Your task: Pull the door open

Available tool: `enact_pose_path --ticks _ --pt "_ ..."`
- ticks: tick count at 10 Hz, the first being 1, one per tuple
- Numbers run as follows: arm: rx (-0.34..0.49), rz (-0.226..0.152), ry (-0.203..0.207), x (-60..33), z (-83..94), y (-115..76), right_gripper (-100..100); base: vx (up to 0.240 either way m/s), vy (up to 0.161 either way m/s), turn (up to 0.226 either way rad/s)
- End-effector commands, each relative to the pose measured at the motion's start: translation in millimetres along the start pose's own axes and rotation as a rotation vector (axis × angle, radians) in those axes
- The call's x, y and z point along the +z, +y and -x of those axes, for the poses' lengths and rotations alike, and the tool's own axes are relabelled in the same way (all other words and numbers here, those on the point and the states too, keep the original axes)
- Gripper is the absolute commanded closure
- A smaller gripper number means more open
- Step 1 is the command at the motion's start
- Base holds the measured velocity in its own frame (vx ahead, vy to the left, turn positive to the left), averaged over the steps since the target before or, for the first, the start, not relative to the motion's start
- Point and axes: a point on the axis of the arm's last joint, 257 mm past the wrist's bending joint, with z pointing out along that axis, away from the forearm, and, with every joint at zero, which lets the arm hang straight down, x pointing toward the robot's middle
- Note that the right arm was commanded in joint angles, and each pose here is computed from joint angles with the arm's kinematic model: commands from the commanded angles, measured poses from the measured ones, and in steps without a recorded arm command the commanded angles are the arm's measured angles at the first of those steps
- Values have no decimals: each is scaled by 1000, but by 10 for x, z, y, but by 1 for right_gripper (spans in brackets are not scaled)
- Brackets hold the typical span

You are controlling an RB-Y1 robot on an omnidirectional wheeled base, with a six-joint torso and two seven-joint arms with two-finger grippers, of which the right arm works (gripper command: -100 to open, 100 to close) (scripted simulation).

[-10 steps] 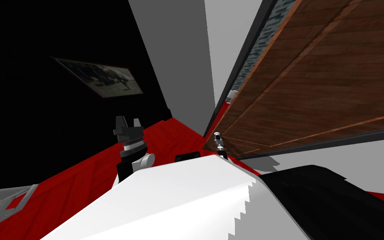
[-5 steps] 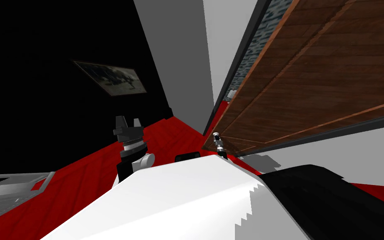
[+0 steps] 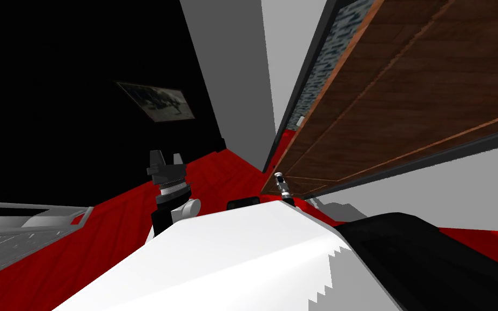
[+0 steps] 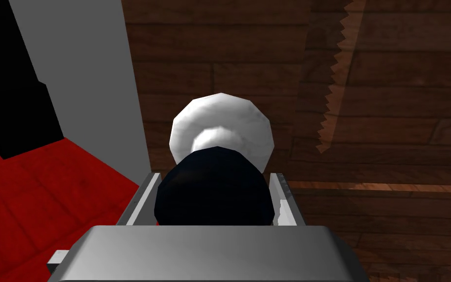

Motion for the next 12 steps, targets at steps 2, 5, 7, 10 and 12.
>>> enact_pose_path --ticks 2,5,7,10,12 --pt "1 -22 -3 -78 17 -19 100 -124 -8 63" --pt "-1 -53 2 -185 5 -15 100 -185 -33 103" --pt "-1 -82 4 -280 -4 -15 100 -205 -29 117" --pt "1 -118 5 -399 -16 -18 100 -204 -15 89" --pt "0 -122 -4 -416 18 -20 100 -119 -19 49"
